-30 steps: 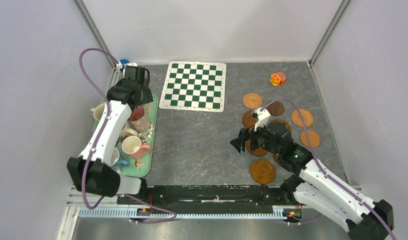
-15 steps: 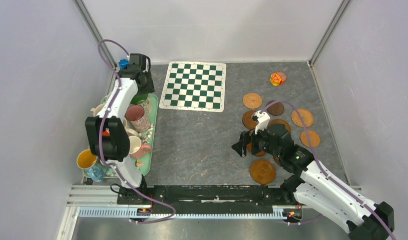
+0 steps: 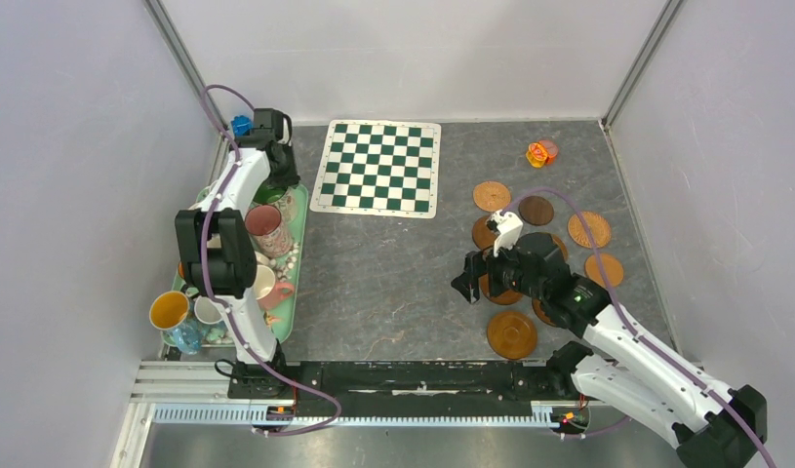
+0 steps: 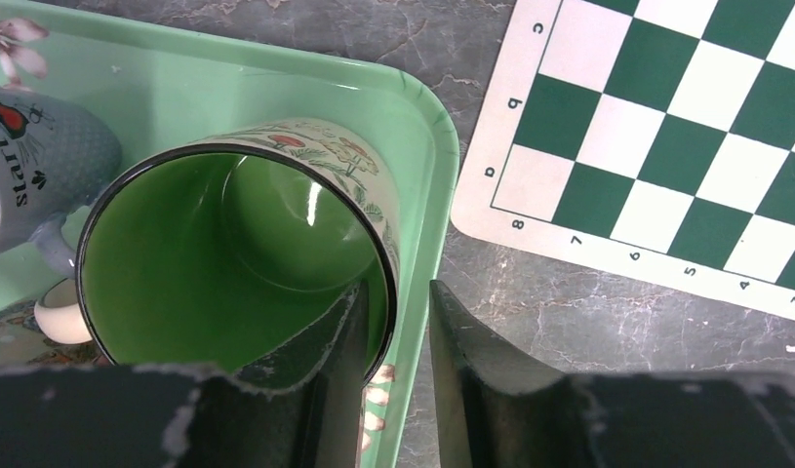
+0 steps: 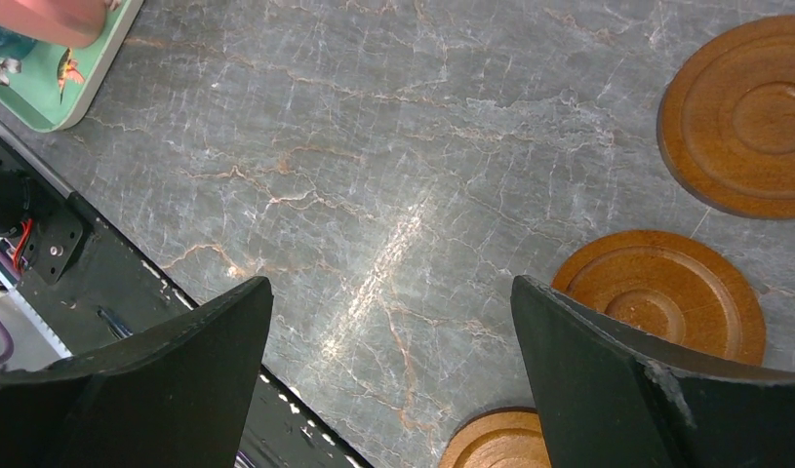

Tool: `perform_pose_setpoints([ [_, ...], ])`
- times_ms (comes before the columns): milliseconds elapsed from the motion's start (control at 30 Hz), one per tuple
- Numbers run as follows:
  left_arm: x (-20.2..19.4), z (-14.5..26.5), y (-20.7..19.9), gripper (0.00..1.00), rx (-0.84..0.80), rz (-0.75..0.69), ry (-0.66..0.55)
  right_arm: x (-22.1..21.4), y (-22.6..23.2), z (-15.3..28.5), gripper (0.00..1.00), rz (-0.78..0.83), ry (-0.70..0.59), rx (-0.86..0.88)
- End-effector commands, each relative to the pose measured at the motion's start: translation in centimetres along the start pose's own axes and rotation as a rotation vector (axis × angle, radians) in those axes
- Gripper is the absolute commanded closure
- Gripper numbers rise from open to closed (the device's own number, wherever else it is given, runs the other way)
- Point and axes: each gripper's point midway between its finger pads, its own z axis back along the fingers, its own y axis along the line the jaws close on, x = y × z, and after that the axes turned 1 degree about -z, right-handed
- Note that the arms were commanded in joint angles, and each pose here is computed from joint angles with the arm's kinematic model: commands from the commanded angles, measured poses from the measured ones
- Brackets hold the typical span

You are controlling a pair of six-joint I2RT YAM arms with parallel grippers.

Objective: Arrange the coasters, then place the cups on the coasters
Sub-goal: Pick up the cup from the tray.

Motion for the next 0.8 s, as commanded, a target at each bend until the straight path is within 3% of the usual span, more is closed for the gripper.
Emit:
perform_pose_setpoints([
  [0, 1.4, 0.2, -0.6, 0.66, -0.04, -0.061, -0.047, 2.7, 0.6, 0.9, 0.05, 0.046, -0.062, 0.0],
  [367, 0.3, -1.2, -0.6, 0.67, -0.044, -0.089, 0.006, 3.3, 0.6, 1.6, 0.04, 0.043, -0.087, -0.011],
  [633, 2.0, 0.1, 0.3, 0.91, 0.006, -0.122, -0.023, 3.5, 0.5, 2.1, 0.04, 0.039, -0.101, -0.021],
  [767, 3.9, 2.1, 0.3, 0.98, -0.001, -0.14, -0.086, 3.1, 0.2, 2.1, 0.04, 0.032, -0.104, -0.034],
])
